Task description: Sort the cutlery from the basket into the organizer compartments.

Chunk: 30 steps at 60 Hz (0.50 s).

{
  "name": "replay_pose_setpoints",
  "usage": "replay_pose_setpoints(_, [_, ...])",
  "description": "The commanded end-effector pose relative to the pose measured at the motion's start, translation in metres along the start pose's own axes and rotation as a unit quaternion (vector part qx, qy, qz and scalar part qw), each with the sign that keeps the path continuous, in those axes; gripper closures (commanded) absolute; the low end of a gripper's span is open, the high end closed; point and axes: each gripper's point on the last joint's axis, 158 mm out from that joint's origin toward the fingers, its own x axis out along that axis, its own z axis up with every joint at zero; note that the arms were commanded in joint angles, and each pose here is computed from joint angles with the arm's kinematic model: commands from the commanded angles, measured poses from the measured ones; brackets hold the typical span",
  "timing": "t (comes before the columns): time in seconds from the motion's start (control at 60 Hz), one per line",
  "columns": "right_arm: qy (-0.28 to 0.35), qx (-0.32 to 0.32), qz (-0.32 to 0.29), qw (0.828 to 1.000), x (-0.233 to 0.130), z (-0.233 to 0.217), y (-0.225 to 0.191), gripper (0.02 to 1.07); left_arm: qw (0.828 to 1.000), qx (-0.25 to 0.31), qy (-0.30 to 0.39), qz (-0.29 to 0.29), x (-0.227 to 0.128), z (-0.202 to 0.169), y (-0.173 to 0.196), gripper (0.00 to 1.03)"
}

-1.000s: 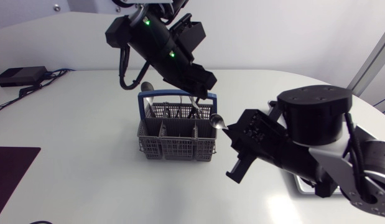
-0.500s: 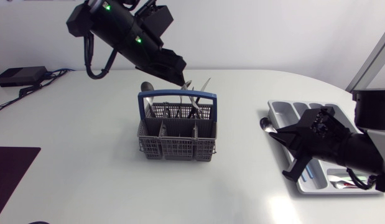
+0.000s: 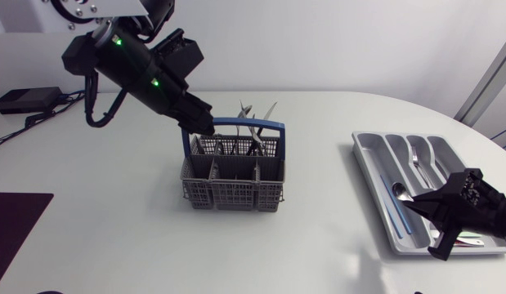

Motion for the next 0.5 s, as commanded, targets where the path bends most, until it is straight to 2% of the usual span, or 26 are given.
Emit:
replay_pose_setpoints(0.0, [0.011,-0.017,0.009,1.000,-0.001,-0.021,-0.007,1.01,1.000,0.014,-0.003,0.010,-0.006,-0.010,0.003,0.42])
replay_pose_setpoints(0.2, [0.034,-0.008,0.014,0.999,-0.010,-0.070,-0.032,1.01,1.000,0.012,-0.009,0.019,-0.010,-0.018,0.010,0.38])
replay_pose_setpoints(0.383, [0.049,-0.015,0.020,0.998,-0.017,-0.108,-0.049,1.01,0.999,0.016,-0.021,0.034,-0.008,-0.022,0.010,0.18])
replay_pose_setpoints(0.483, [0.058,-0.022,0.026,0.998,-0.019,-0.124,-0.051,1.01,0.998,0.013,-0.030,0.044,-0.009,-0.021,0.013,0.13])
